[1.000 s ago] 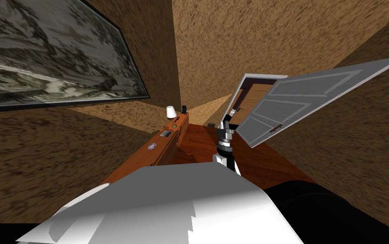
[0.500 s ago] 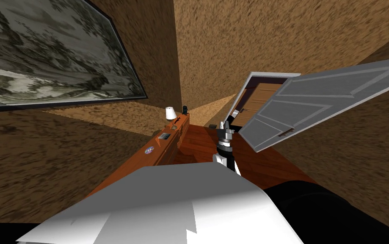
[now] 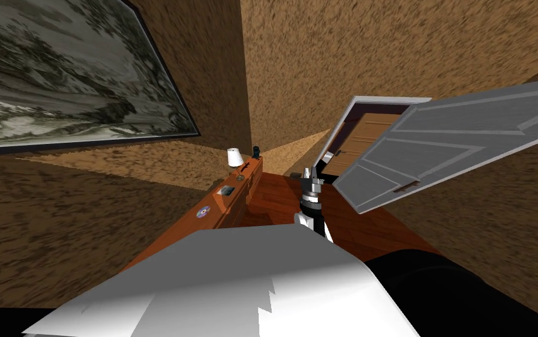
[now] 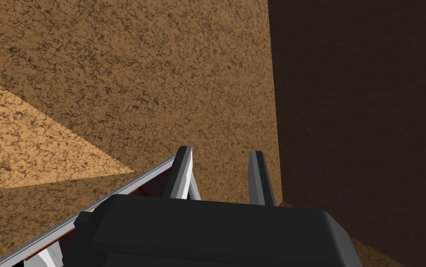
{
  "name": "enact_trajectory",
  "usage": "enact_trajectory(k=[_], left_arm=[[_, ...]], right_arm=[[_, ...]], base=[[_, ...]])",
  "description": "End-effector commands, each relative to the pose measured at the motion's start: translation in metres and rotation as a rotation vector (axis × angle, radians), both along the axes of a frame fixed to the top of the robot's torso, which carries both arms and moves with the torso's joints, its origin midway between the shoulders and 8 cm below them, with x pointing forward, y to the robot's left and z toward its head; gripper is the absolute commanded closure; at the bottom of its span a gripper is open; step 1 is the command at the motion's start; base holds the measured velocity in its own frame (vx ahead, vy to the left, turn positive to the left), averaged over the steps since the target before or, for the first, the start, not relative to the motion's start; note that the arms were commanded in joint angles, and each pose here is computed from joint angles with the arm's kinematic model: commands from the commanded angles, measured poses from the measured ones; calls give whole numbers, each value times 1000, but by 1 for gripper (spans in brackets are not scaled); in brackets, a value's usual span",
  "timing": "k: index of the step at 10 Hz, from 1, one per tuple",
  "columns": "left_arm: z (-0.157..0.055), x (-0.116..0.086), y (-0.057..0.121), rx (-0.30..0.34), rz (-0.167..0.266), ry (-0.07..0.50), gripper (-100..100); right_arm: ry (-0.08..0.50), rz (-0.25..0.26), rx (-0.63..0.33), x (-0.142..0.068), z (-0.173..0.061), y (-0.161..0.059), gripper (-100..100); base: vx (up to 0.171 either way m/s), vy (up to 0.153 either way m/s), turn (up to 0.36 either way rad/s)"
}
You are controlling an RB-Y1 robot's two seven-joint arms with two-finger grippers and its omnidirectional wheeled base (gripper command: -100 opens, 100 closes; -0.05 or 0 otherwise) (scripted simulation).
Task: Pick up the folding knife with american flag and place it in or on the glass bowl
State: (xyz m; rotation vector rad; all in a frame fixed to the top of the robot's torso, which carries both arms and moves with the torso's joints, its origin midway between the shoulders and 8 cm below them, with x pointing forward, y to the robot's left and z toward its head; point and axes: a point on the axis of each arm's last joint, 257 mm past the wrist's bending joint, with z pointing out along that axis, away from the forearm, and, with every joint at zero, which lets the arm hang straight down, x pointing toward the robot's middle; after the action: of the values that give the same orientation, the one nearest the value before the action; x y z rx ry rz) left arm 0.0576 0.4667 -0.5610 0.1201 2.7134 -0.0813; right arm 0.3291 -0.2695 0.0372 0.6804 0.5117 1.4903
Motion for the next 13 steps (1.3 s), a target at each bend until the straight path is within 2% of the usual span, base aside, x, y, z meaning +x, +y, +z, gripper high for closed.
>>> enact_trajectory(k=[1,2,3,4,5,7,8,11,12,13], left_arm=[[-6,-25,12,21,-5,56,-100],[-10,-51,24,37,2,113,-100],[-10,-53,25,40,2,119,-100],[-13,-75,32,52,3,167,-100],[-13,-78,33,53,6,172,-100],[-16,-121,45,68,14,266,-100],[-16,-121,45,68,14,266,-100],[-17,-170,49,69,21,370,-100],[-17,-180,48,67,22,393,-100],[-17,-180,48,67,22,393,-100]], right_arm=[[0,0,0,0,0,0,0],[0,0,0,0,0,0,0],[0,0,0,0,0,0,0],[0,0,0,0,0,0,0],[0,0,0,0,0,0,0],[0,0,0,0,0,0,0],[0,0,0,0,0,0,0],[0,0,0,0,0,0,0],[0,0,0,0,0,0,0],[0,0,0,0,0,0,0]], base=[[124,-7,60],[217,-27,96],[162,-13,42],[179,5,36],[152,2,29],[181,-24,60],[181,-23,43],[170,3,52],[193,-6,38],[125,-4,10]])
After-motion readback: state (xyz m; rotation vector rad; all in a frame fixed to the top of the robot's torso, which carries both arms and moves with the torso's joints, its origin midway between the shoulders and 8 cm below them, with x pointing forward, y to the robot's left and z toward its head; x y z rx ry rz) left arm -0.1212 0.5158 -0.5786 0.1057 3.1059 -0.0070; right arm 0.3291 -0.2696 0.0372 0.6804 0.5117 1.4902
